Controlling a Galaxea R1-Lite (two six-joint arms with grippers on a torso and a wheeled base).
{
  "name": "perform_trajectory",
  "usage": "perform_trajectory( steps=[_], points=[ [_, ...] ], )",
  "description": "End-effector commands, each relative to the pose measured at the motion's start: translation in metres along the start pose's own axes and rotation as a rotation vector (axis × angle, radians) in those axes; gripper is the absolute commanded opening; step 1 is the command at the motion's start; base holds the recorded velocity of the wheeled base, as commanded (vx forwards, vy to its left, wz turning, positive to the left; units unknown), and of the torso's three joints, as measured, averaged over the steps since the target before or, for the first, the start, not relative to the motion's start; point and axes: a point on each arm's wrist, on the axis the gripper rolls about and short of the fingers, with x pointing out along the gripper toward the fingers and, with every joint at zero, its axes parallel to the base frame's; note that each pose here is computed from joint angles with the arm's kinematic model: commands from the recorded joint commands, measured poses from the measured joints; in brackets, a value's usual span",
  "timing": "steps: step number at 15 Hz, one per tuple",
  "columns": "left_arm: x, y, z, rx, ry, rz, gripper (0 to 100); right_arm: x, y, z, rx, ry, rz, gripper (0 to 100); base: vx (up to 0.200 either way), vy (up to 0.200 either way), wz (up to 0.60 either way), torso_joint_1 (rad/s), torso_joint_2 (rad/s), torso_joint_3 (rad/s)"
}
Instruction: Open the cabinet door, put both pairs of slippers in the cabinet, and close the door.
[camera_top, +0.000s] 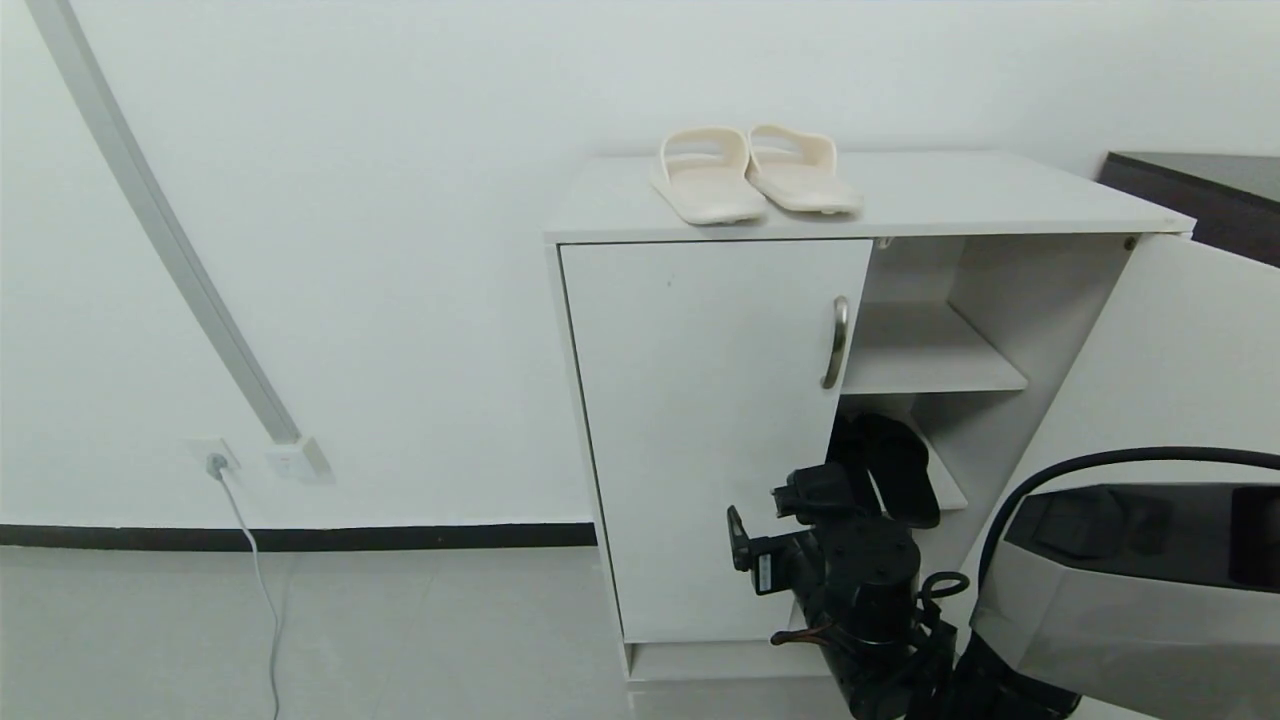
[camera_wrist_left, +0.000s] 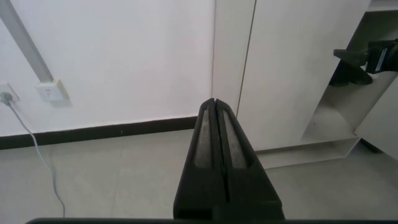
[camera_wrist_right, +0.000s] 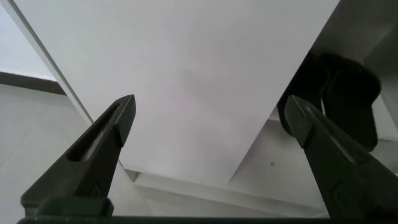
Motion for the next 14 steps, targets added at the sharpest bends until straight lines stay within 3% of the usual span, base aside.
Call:
perform_trajectory(
  steps=[1,14],
  points=[
    [0.0001,0.0000,0.0000,0.000,0.002,0.000,0,0.0000,0.0001,-0.0006,-0.001,0.001,0.001,100,0.000,0.000,0.00,0.119,-0.45,-0.334],
    [0.0001,0.0000,0.0000,-0.001,0.002,0.000,0,-0.0009,-0.0005,-0.0007,0.002,-0.002,0.001,100,0.000,0.000,0.00,0.173,-0.49,-0.322]
  ],
)
